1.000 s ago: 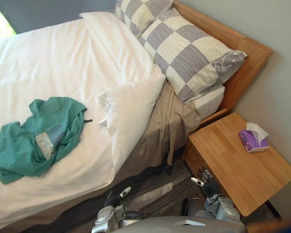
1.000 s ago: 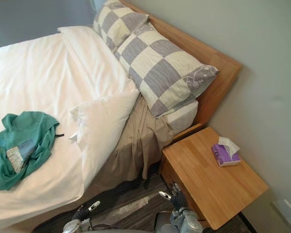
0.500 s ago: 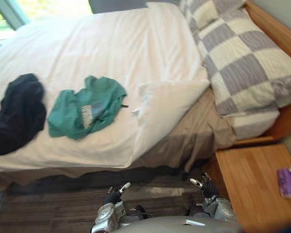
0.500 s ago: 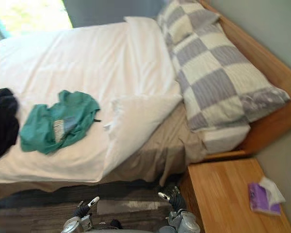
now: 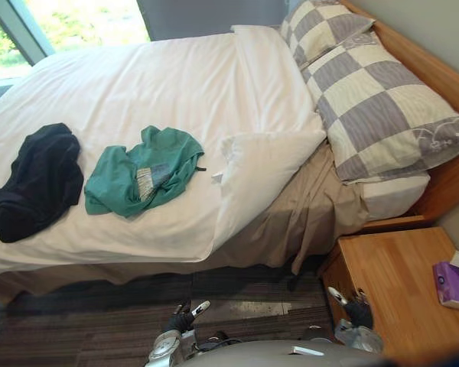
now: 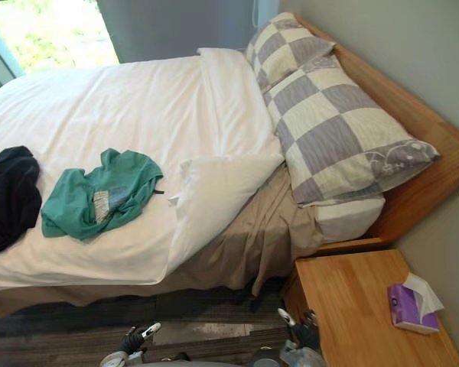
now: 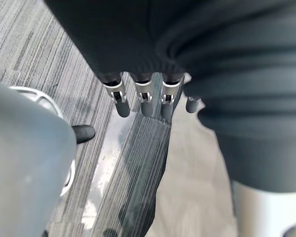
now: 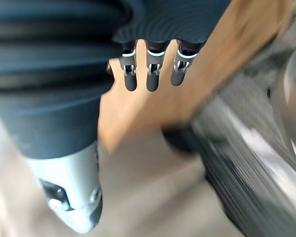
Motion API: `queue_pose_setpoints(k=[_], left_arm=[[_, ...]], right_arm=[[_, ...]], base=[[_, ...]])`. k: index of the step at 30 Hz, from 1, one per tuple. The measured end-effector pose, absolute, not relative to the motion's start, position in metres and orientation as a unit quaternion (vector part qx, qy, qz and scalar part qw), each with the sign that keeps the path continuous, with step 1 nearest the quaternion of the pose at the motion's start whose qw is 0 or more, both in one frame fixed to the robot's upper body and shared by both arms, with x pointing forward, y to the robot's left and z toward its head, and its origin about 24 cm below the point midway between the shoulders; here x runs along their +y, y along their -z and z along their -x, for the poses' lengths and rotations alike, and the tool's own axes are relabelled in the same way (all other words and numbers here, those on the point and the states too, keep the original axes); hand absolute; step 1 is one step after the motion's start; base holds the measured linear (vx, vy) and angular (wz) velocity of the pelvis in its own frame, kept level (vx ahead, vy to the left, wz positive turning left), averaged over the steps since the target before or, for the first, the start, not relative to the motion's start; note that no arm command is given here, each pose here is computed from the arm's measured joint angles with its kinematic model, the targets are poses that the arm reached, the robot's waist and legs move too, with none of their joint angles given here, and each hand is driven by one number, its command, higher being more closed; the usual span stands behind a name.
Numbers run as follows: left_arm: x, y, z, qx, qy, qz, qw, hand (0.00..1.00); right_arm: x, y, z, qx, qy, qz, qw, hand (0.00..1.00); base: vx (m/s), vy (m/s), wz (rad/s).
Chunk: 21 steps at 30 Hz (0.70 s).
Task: Tidy the bed and pick cloth on bed and put in laundry
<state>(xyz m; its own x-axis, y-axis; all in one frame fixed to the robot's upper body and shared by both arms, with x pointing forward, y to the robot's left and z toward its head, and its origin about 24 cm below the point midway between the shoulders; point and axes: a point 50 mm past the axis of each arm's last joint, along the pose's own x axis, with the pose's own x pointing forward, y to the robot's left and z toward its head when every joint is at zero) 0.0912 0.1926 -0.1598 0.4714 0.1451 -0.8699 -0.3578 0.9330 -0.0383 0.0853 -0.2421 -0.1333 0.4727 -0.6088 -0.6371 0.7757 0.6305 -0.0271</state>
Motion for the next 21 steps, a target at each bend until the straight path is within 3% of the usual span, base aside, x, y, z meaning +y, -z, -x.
queue_pose_setpoints(k=[3, 10, 16, 21], left_arm=[[0.199, 0.160, -0.089, 0.501, -0.145, 0.103, 0.847, 0.00], [0.224, 0.159, -0.075, 0.532, -0.131, 0.045, 0.835, 0.00], [0.233, 0.159, -0.063, 0.548, -0.127, 0.007, 0.827, 0.00], [0.241, 0.150, -0.084, 0.515, -0.131, -0.024, 0.847, 0.00]], right_arm=[[-0.269, 0.113, -0.088, 0.258, 0.462, -0.094, 0.843, 0.00], [-0.311, 0.022, -0.162, 0.066, 0.422, 0.061, 0.902, 0.00], [-0.311, -0.036, -0.213, -0.028, 0.353, 0.134, 0.926, 0.00], [-0.283, -0.105, -0.275, -0.132, 0.240, 0.228, 0.934, 0.00]], base=[[0.01, 0.030, -0.25], [0.02, 0.042, -0.02], [0.07, 0.036, 0.21], [0.04, 0.044, 0.24]])
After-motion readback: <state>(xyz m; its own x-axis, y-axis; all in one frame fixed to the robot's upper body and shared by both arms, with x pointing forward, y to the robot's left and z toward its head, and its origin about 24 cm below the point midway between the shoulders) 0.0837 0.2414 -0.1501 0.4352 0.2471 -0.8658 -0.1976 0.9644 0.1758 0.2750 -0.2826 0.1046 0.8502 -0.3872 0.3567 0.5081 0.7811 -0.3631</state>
